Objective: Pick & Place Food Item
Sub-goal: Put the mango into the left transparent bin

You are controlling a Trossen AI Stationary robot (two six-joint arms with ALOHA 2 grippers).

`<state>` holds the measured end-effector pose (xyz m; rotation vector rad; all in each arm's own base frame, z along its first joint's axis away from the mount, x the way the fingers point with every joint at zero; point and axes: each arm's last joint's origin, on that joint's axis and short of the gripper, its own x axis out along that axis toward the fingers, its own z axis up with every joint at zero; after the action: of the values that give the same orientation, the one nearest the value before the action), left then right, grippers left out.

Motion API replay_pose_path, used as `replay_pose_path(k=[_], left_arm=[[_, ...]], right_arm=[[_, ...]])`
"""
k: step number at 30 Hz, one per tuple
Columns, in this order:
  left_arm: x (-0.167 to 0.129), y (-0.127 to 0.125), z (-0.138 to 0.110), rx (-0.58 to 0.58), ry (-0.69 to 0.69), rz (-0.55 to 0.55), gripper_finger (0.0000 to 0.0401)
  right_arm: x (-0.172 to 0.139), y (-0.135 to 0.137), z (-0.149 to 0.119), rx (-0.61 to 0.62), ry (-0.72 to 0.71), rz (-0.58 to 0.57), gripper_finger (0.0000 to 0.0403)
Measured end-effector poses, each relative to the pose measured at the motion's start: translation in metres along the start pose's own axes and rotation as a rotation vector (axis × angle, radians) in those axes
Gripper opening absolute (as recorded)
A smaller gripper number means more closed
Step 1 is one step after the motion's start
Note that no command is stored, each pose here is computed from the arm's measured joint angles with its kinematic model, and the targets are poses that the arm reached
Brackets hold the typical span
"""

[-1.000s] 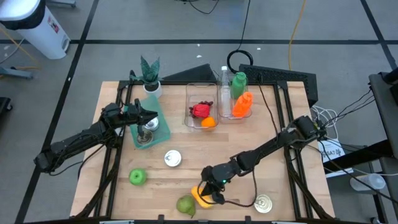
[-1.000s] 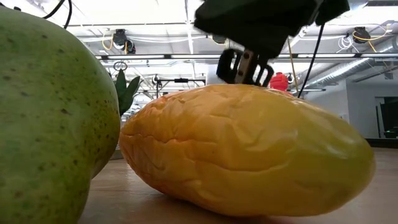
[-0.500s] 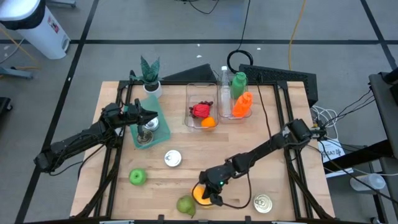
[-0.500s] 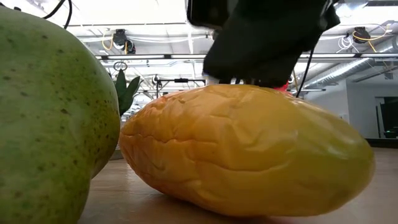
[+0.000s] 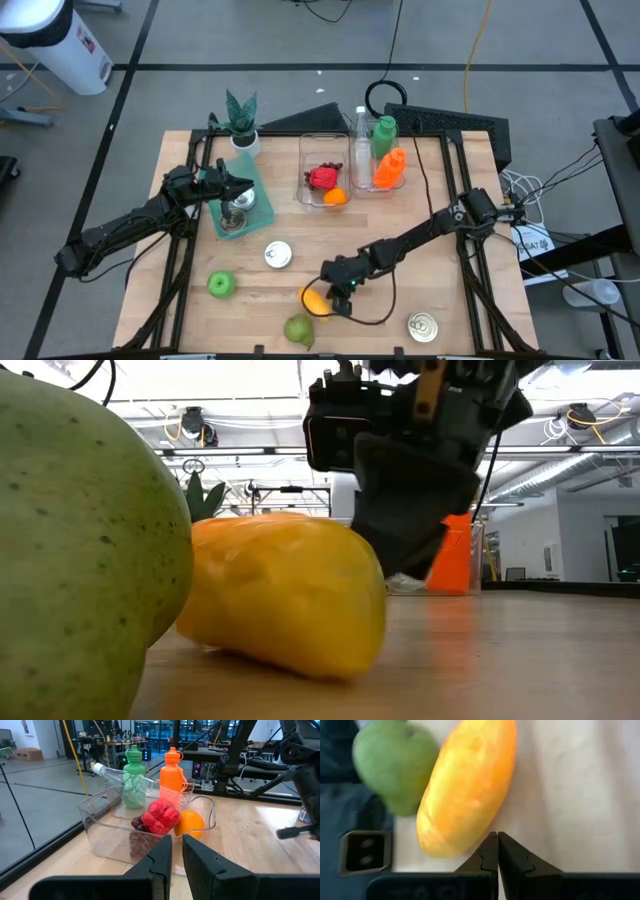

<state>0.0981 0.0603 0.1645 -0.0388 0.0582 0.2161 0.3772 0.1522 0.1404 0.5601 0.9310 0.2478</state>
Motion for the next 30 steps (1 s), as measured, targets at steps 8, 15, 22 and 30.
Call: replay_pose_path(k=[8,15,22,30], left_arm=[[0.000,0.000,0.000,0.000,0.000,0.000,0.0051],[0.000,0.000,-0.001,-0.005,0.008,0.000,0.0051],[0.000,0.000,-0.001,-0.006,0.009,0.001,0.0051],[0.000,0.000,-0.001,-0.007,0.014,0.000,0.0051]], right_arm=[[-0.048,0.013,0.016,-0.170,-0.204,-0.294,0.0000],[-0.071,0.046,0.021,-0.299,-0.310,-0.157,0.0000],[-0.022,0.033,0.005,-0.295,-0.134,0.034,0.0000],[0.010,0.018,0.001,-0.232,-0.083,0.200,0.0000]])
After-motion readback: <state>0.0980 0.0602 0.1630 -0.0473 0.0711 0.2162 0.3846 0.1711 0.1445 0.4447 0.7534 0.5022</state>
